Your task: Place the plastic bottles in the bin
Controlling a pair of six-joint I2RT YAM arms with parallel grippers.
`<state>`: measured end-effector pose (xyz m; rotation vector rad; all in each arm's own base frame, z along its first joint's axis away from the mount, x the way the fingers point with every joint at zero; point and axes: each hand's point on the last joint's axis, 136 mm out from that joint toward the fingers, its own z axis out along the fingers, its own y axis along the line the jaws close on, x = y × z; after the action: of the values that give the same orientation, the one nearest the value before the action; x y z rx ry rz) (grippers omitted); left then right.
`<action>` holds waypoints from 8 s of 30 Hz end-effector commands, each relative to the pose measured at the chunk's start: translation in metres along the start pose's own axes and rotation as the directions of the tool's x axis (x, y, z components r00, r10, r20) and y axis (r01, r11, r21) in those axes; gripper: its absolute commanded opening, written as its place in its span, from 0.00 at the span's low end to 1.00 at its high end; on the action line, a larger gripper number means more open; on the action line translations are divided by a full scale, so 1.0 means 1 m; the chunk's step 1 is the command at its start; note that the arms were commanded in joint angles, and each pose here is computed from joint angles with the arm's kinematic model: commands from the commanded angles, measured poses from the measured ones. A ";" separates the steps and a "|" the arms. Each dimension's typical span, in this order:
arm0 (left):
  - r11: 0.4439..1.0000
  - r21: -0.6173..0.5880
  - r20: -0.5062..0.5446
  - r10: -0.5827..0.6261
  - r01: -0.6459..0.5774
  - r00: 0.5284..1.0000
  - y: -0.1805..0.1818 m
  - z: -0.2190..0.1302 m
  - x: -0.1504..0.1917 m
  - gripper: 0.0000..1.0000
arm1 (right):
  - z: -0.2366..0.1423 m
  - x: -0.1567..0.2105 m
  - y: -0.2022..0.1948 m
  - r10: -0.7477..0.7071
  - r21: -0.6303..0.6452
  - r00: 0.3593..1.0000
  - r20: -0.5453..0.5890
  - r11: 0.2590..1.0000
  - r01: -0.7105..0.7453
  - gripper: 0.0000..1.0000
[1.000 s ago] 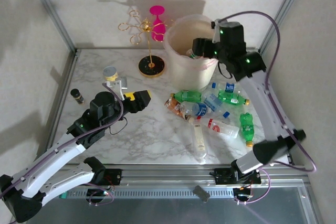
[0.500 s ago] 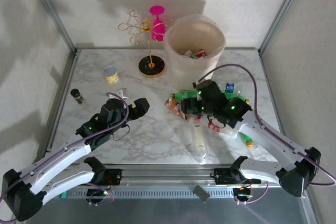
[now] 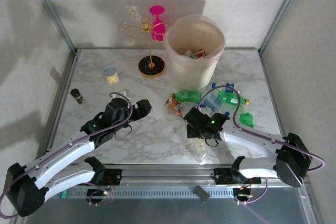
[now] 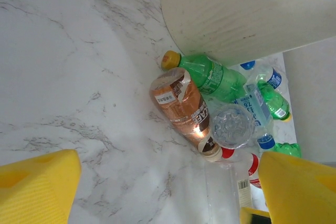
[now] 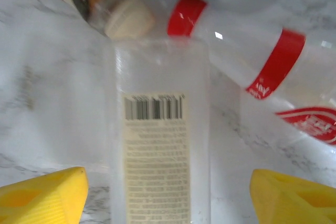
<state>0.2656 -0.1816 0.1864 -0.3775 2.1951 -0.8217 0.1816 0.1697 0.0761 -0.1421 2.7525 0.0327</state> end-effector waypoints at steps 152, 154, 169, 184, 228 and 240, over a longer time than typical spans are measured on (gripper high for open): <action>0.946 0.280 0.127 0.134 -0.165 0.983 -0.107 -0.069 -0.071 0.87 | -0.226 -0.350 -0.008 0.169 -0.312 0.693 0.700 0.946 0.084 0.74; 0.952 0.269 0.113 0.118 -0.145 0.987 -0.099 -0.064 -0.065 0.87 | -0.226 -0.329 -0.012 0.192 -0.336 0.704 0.684 0.939 0.070 0.73; 0.990 0.143 -0.027 0.005 -0.001 1.000 -0.025 -0.023 -0.006 0.80 | -0.123 -0.153 -0.068 0.658 -0.412 0.706 0.260 0.737 -0.535 0.65; 0.994 0.106 -0.018 0.023 -0.021 1.000 -0.017 -0.020 -0.006 0.81 | -0.015 -0.022 -0.104 0.970 -0.155 0.244 0.020 0.244 -0.957 0.67; 0.992 0.113 -0.010 0.063 -0.061 0.998 -0.026 -0.021 -0.013 0.81 | 0.020 -0.021 -0.126 0.970 -0.130 0.230 0.081 0.239 -0.962 0.54; 0.934 0.317 -0.006 0.175 -0.165 0.984 -0.087 -0.051 -0.026 0.80 | -0.110 -0.105 -0.111 0.843 -0.571 0.455 0.287 0.531 -0.626 0.43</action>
<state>0.2514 -0.2034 0.2584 -0.1140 2.1014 -1.0196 0.2423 0.0624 0.1749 1.1167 2.0067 0.7581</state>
